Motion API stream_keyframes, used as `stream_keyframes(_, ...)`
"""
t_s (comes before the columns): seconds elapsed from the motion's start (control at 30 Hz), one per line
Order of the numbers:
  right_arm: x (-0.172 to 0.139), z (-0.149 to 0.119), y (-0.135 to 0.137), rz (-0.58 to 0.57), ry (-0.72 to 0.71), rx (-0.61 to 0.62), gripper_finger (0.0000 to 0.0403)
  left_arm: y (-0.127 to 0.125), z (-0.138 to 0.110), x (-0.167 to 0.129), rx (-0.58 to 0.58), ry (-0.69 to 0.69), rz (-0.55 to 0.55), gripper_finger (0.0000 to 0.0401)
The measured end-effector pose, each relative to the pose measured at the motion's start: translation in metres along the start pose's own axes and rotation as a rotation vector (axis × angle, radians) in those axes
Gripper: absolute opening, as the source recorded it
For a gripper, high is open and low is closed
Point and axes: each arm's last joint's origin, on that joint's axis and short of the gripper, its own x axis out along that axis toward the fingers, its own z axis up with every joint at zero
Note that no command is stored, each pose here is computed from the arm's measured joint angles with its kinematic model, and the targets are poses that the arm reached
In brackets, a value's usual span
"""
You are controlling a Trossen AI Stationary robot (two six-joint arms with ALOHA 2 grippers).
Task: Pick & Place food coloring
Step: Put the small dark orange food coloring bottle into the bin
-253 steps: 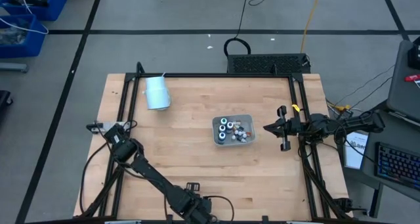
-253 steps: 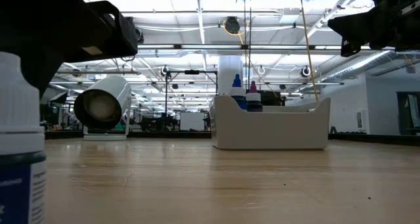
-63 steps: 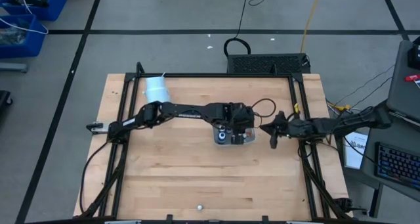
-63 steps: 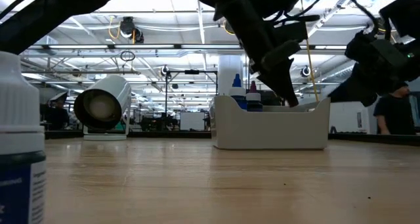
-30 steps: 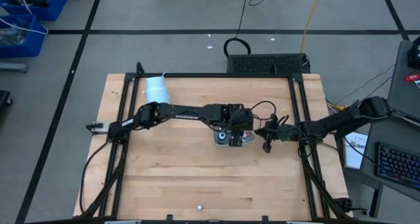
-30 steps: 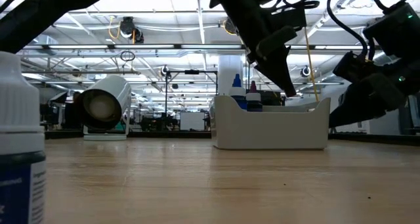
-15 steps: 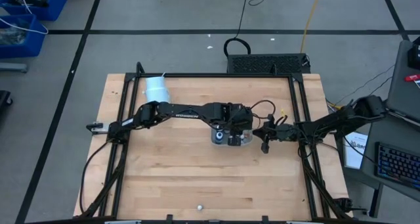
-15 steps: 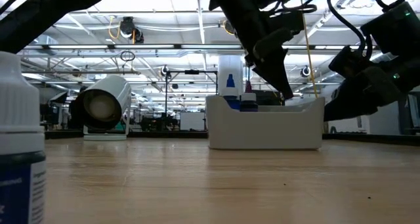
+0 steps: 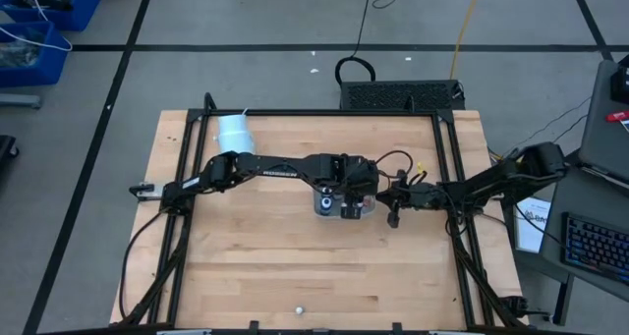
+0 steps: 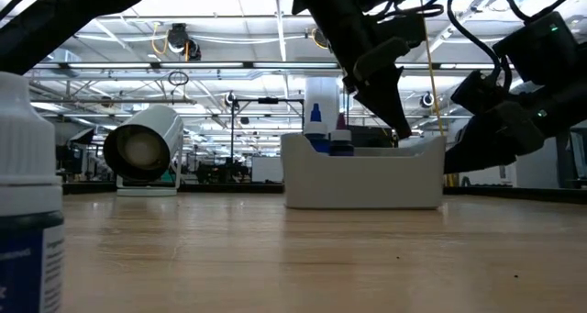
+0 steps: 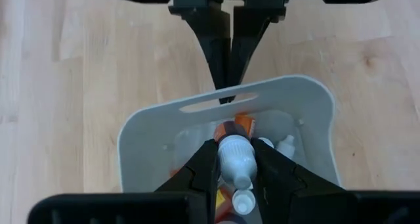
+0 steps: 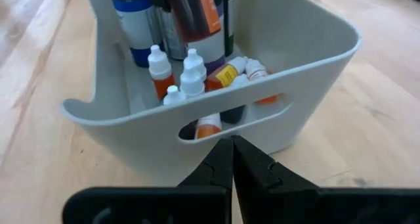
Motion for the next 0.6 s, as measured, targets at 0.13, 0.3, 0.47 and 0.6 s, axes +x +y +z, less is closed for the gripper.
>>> stream_keyframes(0.13, 0.002, 0.0, 0.0, 0.004, -0.01, -0.004, 0.0, 0.0, 0.0, 0.0, 0.015, -0.002, 0.001, 0.0073)
stream_keyframes(0.3, 0.009, 0.006, 0.004, 0.034, -0.009, -0.02, 0.0, 0.001, 0.0, 0.0, 0.019, -0.001, 0.001, 0.0073)
stream_keyframes(0.47, 0.016, 0.008, 0.007, 0.031, 0.003, -0.023, 0.0, 0.003, -0.003, 0.0, 0.016, 0.024, 0.0, 0.0073)
stream_keyframes(0.6, 0.016, 0.008, 0.007, 0.026, 0.007, -0.025, 0.0, 0.007, -0.011, 0.0, 0.016, 0.096, 0.004, 0.0073)
